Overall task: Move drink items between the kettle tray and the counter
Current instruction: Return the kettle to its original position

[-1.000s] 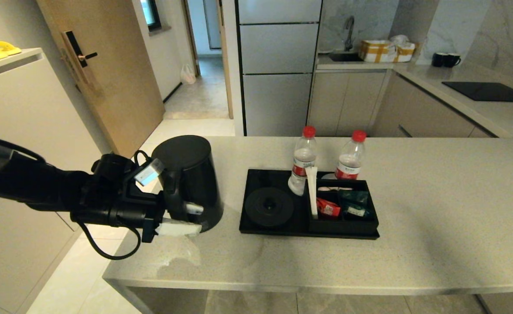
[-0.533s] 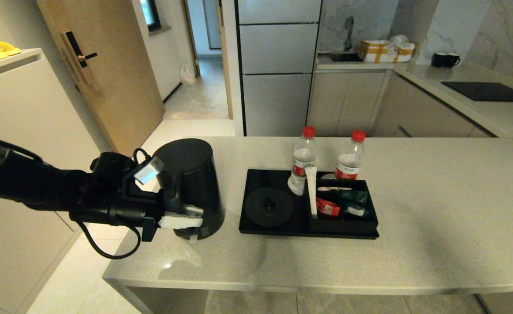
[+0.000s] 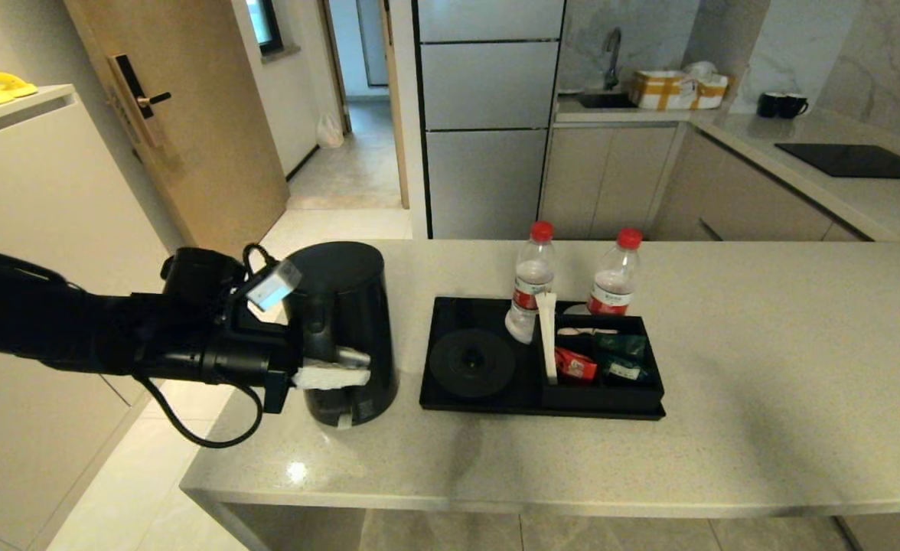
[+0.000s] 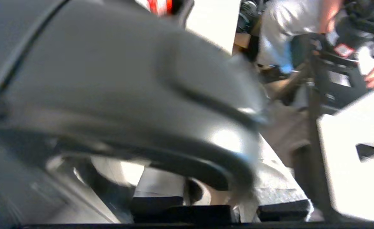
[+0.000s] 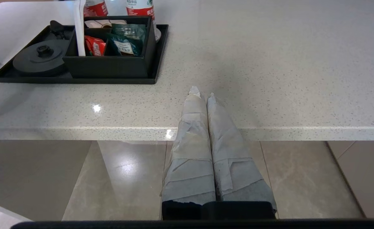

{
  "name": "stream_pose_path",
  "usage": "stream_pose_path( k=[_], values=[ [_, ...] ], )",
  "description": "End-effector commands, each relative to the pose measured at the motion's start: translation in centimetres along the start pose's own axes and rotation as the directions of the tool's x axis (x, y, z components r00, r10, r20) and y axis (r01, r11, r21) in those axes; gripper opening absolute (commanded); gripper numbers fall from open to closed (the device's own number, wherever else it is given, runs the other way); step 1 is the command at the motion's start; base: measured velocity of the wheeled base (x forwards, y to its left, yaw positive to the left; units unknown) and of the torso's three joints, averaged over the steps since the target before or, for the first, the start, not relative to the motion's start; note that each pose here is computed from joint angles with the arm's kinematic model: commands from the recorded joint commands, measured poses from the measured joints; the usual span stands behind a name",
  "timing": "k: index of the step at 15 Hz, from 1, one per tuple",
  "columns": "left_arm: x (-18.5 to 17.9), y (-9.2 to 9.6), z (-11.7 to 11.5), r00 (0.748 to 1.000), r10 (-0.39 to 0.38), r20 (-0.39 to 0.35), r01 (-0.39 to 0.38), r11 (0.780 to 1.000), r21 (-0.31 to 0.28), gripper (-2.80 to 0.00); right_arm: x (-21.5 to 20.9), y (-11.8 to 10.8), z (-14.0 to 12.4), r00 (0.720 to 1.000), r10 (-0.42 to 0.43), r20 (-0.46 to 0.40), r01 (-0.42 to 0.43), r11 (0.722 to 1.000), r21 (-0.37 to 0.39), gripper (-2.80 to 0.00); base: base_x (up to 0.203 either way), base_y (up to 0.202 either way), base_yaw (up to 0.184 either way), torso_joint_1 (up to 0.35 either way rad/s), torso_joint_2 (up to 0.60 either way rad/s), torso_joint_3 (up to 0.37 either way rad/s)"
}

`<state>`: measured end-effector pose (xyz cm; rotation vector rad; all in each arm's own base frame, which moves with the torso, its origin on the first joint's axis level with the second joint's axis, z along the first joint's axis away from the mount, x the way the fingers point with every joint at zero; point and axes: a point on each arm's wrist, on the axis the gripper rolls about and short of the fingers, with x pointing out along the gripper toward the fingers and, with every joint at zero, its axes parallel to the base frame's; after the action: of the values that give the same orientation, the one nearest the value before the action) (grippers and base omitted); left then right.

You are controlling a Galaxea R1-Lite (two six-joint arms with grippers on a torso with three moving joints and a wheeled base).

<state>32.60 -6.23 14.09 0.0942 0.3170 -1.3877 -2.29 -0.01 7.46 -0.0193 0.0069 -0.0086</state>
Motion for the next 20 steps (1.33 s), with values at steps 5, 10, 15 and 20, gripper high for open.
stream_pose_path(
  k=[5, 10, 15, 20],
  values=[
    [2.7, 0.0, 3.7, 0.997, -0.036, 0.072, 0.024, 0.988, 0.152, -2.80, 0.0, 0.0, 0.0, 1.000, 0.001, 0.001, -0.001, 1.000, -0.001, -2.80, 0.000, 0.000, 0.000, 0.000, 0.00, 0.000],
    [3.8, 1.1, 5.8, 0.995, -0.033, 0.091, 0.014, 0.979, 0.202, -2.80, 0.0, 0.0, 0.0, 1.000, 0.001, 0.001, -0.001, 1.000, -0.001, -2.80, 0.000, 0.000, 0.000, 0.000, 0.00, 0.000],
    [6.5, 1.3, 8.8, 0.991, -0.073, 0.115, 0.041, 0.966, 0.254, -2.80, 0.0, 0.0, 0.0, 1.000, -0.001, 0.001, 0.001, 1.000, -0.001, -2.80, 0.000, 0.000, 0.000, 0.000, 0.00, 0.000],
    [11.4, 2.3, 8.4, 0.990, -0.110, 0.090, 0.083, 0.961, 0.265, -2.80, 0.0, 0.0, 0.0, 1.000, -0.001, 0.001, 0.001, 1.000, -0.001, -2.80, 0.000, 0.000, 0.000, 0.000, 0.00, 0.000]
  ],
)
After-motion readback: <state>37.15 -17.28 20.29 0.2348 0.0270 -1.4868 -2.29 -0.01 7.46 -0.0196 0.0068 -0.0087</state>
